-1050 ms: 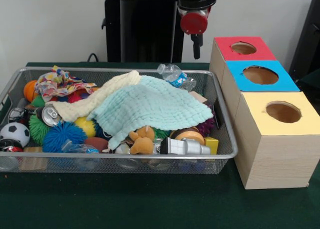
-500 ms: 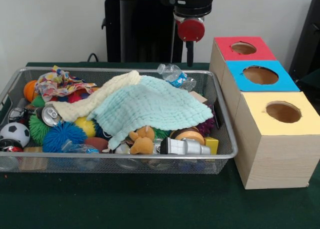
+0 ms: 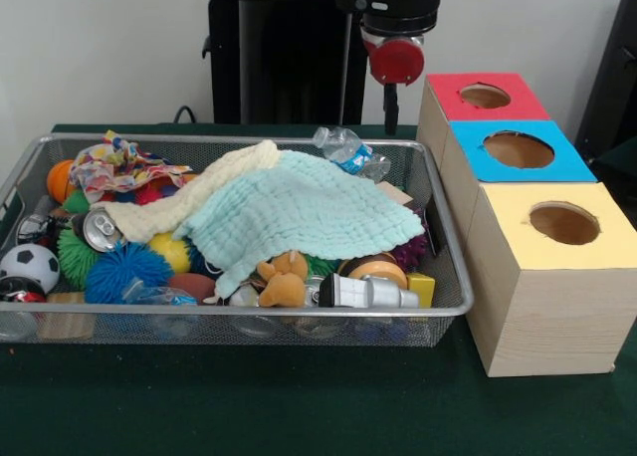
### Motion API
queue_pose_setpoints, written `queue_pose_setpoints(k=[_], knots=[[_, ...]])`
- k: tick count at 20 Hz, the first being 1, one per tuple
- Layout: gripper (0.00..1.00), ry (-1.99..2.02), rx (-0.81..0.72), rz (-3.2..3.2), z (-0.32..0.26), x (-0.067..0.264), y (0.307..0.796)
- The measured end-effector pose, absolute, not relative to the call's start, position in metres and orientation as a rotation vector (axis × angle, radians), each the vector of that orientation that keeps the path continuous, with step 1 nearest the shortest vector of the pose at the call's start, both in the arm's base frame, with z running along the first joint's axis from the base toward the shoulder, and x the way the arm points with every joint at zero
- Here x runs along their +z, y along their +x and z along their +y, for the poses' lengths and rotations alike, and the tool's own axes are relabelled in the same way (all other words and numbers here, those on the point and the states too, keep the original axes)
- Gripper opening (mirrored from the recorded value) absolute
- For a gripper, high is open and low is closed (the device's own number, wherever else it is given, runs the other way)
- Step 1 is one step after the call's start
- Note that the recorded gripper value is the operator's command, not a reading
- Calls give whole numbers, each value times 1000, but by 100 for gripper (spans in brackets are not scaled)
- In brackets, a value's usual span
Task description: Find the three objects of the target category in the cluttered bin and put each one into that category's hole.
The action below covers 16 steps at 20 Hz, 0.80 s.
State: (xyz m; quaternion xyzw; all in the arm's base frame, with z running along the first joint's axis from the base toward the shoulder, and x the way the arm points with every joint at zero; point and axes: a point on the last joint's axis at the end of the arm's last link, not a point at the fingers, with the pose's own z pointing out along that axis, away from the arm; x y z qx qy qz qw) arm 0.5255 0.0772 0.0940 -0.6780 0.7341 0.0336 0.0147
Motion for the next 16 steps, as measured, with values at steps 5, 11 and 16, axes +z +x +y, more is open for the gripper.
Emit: queue_pose_setpoints(k=[5,11,16], knots=[[100,-2081,92,2309,63,95,529],[100,-2019,78,2352,40,96,538],[100,-1966,57,2380,24,99,550]])
